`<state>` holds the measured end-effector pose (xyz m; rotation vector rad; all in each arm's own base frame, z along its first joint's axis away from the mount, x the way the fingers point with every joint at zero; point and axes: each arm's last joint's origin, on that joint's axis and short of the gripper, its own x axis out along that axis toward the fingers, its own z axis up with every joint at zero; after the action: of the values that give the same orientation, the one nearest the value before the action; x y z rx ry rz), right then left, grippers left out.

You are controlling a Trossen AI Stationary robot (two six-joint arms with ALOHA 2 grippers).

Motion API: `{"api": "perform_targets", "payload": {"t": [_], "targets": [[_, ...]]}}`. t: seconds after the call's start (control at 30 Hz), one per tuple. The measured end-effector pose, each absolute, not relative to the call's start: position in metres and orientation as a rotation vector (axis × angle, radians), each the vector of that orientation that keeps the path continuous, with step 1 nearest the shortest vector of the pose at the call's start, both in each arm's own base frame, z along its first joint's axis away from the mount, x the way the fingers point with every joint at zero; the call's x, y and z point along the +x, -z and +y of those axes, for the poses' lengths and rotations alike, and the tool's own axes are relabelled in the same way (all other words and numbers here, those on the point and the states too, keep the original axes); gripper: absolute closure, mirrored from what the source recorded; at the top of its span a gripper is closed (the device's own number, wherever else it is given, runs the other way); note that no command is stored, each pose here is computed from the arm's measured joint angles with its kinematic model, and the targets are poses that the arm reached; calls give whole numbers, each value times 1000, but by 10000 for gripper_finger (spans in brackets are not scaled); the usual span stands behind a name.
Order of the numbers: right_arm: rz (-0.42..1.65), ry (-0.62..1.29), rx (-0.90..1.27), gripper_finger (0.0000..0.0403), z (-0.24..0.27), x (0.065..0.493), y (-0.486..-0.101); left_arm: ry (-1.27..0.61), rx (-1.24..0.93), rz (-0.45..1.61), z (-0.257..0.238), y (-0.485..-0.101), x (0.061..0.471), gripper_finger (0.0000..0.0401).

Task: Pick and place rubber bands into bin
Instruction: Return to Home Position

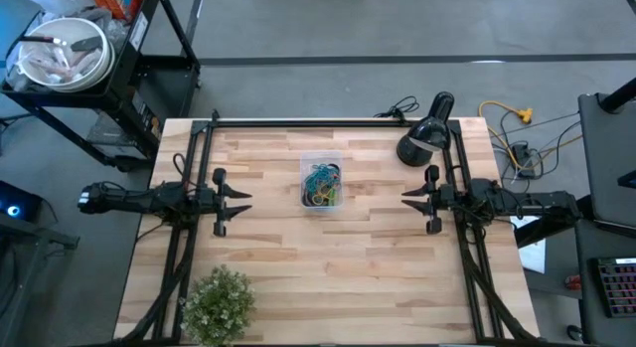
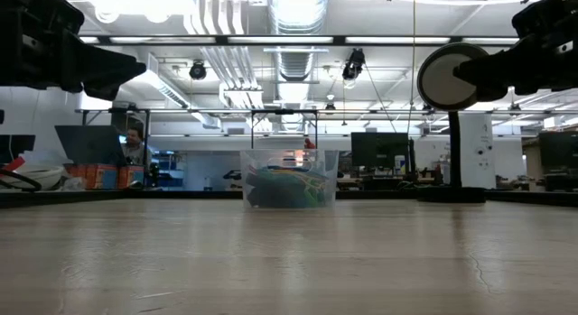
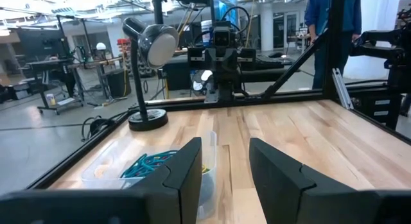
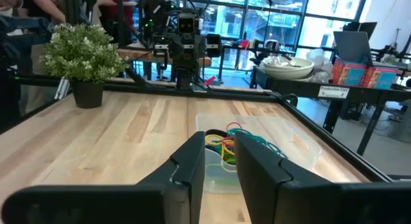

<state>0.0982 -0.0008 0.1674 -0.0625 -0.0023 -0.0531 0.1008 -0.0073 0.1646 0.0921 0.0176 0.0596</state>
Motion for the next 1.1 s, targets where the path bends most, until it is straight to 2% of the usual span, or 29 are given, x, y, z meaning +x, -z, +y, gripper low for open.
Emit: {"api": "perform_targets", "payload": {"t": [1.1], "targets": [[-2,53,-61,333,-1,98,-167,-59,92,17,-7,-165,101,287]]}}
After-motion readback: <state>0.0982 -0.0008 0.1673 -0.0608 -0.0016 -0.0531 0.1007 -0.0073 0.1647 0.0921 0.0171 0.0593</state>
